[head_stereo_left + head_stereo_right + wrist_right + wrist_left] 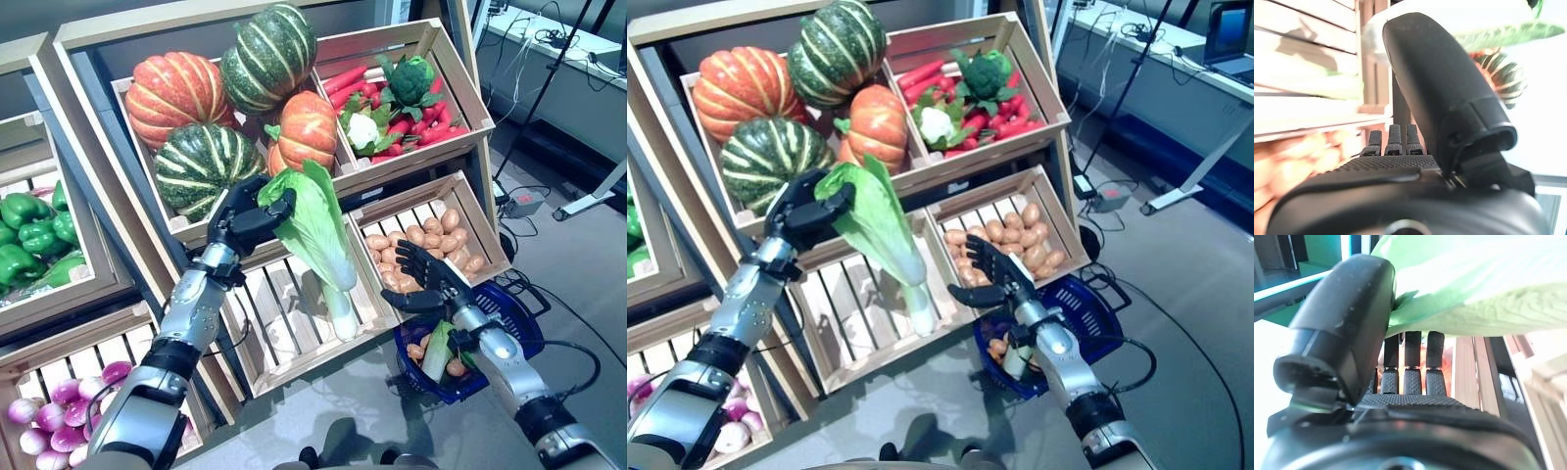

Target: Put vegetables into the basket

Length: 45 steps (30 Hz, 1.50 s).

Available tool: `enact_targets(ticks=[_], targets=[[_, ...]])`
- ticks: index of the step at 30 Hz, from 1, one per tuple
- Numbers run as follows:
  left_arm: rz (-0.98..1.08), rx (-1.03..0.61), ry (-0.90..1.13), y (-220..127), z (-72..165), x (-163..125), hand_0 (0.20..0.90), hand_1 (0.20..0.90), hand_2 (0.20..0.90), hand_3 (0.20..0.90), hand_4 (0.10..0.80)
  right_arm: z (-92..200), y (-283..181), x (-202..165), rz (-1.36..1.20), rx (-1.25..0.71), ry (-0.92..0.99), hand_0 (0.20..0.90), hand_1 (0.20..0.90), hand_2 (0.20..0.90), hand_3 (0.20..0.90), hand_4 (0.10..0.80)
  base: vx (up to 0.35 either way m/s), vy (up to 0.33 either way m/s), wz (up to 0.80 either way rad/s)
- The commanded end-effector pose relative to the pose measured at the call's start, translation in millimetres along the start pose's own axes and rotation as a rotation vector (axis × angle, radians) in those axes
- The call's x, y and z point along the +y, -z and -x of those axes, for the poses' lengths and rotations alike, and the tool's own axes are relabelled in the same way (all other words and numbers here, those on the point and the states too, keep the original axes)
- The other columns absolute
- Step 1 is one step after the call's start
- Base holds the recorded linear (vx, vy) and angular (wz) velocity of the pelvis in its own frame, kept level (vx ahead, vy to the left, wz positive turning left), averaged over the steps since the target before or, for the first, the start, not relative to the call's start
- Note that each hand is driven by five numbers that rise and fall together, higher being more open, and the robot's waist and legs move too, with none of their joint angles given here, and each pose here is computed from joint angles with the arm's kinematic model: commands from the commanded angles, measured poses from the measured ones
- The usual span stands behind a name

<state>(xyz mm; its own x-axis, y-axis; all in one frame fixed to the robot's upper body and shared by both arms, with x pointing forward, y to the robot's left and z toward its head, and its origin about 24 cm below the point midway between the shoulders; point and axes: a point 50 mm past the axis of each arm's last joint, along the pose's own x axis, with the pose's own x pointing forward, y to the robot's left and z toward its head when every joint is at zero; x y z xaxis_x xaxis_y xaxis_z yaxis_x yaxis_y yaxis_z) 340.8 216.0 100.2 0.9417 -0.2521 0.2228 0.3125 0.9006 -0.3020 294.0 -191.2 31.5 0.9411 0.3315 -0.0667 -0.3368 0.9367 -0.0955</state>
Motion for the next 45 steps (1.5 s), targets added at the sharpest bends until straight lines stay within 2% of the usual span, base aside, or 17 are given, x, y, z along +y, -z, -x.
enact_targets(ticks=[1, 7, 14, 21, 29, 35, 42, 43, 45], targets=[[0.032, -0.207, 0.123, -47.1, -25.9, -20.6, 0.300, 0.300, 0.300, 0.300, 0.400, -20.5, -40.5, 6.4, -0.012, -0.141, -0.105, 0.900, 0.900, 0.900, 0.900, 0.800, -0.021, -0.034, 0.02], [0.040, -0.163, 0.223, -41.1, -32.2, -47.1, 0.300, 0.300, 0.300, 0.300, 0.400, -35.4, -52.6, 11.9, -0.005, -0.122, -0.126, 0.900, 0.900, 0.900, 0.900, 0.800, -0.011, -0.030, 0.01], [0.082, -0.116, 0.311, -28.9, -33.8, -73.6, 0.300, 0.300, 0.300, 0.300, 0.400, -46.0, -47.8, 34.0, -0.065, -0.023, -0.258, 0.900, 0.900, 0.900, 0.900, 0.800, 0.007, -0.019, 0.01], [0.069, -0.084, 0.358, -23.0, -33.2, -86.4, 0.300, 0.300, 0.300, 0.300, 0.400, -45.2, -46.0, 51.1, -0.215, 0.004, -0.418, 0.900, 0.900, 0.900, 0.900, 0.800, 0.004, -0.015, 0.02], [0.123, -0.075, 0.411, -20.2, -34.9, -97.9, 0.300, 0.300, 0.300, 0.300, 0.400, -49.0, -50.7, 55.4, -0.214, 0.026, -0.483, 0.900, 0.900, 0.900, 0.900, 0.800, 0.002, -0.012, 0.03], [0.157, -0.045, 0.481, -14.6, -36.0, -117.6, 0.300, 0.300, 0.300, 0.300, 0.400, -56.7, -63.9, 71.3, -0.362, -0.020, -0.611, 0.900, 0.900, 0.900, 0.900, 0.800, 0.000, 0.000, 0.00], [0.198, 0.041, 0.551, 0.8, -33.7, -134.6, 0.300, 0.300, 0.300, 0.300, 0.400, -71.2, -89.0, 71.8, -0.367, -0.109, -0.577, 0.900, 0.900, 0.900, 0.900, 0.800, 0.004, -0.001, 0.02], [0.199, 0.045, 0.555, 2.0, -33.3, -135.1, 0.300, 0.300, 0.300, 0.300, 0.400, -72.1, -91.5, 70.6, -0.366, -0.117, -0.567, 0.300, 0.300, 0.300, 0.300, 0.400, 0.004, 0.004, 0.07], [0.207, 0.053, 0.559, 4.0, -32.1, -135.6, 0.300, 0.300, 0.300, 0.300, 0.400, -74.2, -96.4, 69.0, -0.396, -0.135, -0.546, 0.300, 0.300, 0.300, 0.300, 0.400, 0.005, 0.007, 0.11]])
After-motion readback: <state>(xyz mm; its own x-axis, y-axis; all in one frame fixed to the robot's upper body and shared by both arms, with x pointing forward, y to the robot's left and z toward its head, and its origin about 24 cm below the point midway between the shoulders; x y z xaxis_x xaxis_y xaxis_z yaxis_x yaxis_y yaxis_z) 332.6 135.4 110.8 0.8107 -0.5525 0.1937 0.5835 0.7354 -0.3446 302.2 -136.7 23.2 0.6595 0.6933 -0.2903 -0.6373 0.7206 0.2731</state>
